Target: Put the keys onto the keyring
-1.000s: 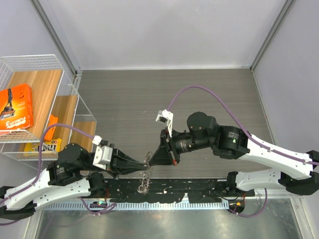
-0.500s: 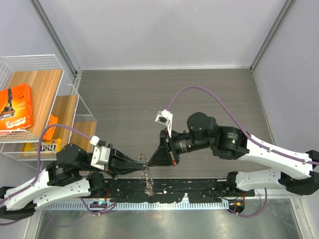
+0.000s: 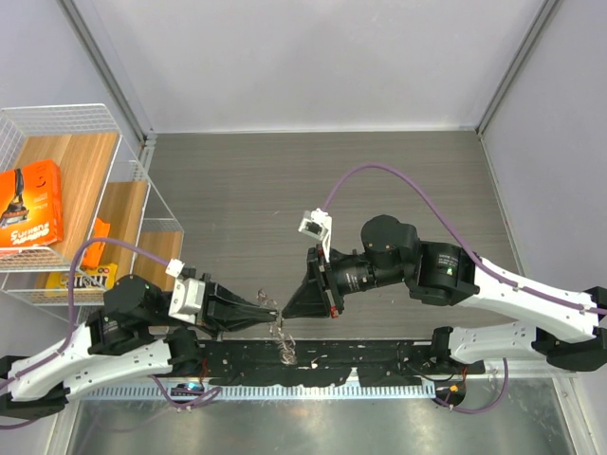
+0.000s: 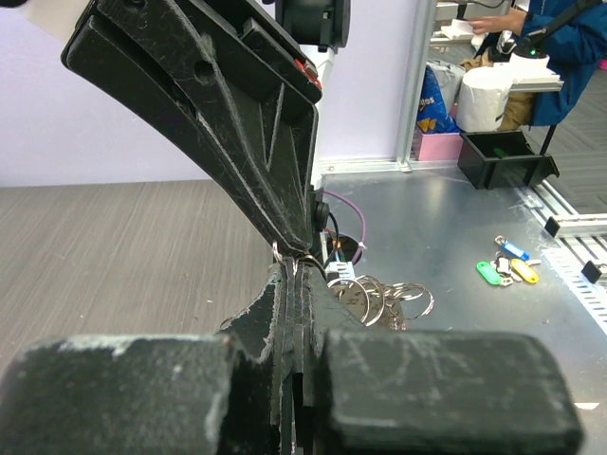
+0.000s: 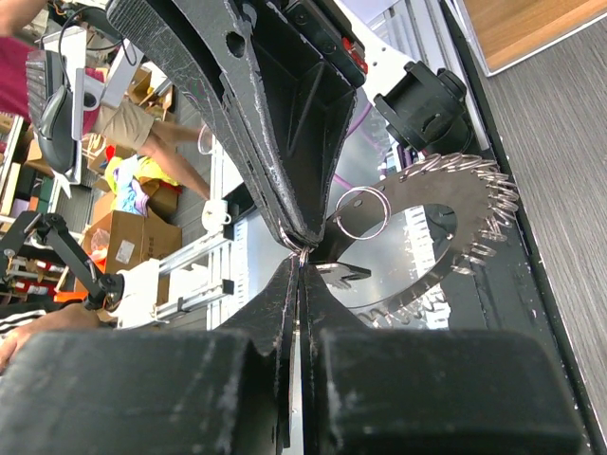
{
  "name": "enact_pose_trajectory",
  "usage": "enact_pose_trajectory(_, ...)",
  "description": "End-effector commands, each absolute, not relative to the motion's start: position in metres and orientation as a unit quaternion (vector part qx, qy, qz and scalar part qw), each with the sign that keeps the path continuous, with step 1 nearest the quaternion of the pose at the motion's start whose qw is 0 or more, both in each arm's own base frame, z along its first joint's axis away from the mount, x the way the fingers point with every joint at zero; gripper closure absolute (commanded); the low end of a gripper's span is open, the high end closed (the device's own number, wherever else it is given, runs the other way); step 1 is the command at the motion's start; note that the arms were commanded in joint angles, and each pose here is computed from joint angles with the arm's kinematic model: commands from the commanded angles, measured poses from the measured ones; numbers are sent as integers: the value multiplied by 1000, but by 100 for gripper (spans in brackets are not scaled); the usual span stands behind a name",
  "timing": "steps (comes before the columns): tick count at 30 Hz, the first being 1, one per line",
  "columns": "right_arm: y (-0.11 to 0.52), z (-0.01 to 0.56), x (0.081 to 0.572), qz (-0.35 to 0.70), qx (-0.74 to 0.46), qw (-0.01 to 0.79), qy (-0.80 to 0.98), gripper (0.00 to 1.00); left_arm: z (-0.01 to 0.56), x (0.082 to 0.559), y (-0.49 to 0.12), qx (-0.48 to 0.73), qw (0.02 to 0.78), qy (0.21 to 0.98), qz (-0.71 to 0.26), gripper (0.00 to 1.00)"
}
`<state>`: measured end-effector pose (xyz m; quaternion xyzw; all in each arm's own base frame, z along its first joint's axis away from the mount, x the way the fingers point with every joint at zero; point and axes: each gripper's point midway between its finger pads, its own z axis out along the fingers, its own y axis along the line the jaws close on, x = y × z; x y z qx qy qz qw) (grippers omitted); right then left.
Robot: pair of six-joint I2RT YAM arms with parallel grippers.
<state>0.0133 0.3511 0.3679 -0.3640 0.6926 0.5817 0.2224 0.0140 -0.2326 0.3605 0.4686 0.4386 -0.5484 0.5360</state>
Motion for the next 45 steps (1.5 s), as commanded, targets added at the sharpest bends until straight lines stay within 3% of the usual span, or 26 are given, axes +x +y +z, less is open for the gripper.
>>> enact_pose_trajectory(1,347,405,7,616,-365,247,654,94,384,15,-229,454,565,412,-552,100)
enact_pose_trajectory(25,355,417,8,628,-356,247,647,94,380,20,-238,460,554,430,-545,100)
enact_pose_trajectory(45,365,410,32,601,-320,298,669,94,374,40,-237,420,565,479,-525,98)
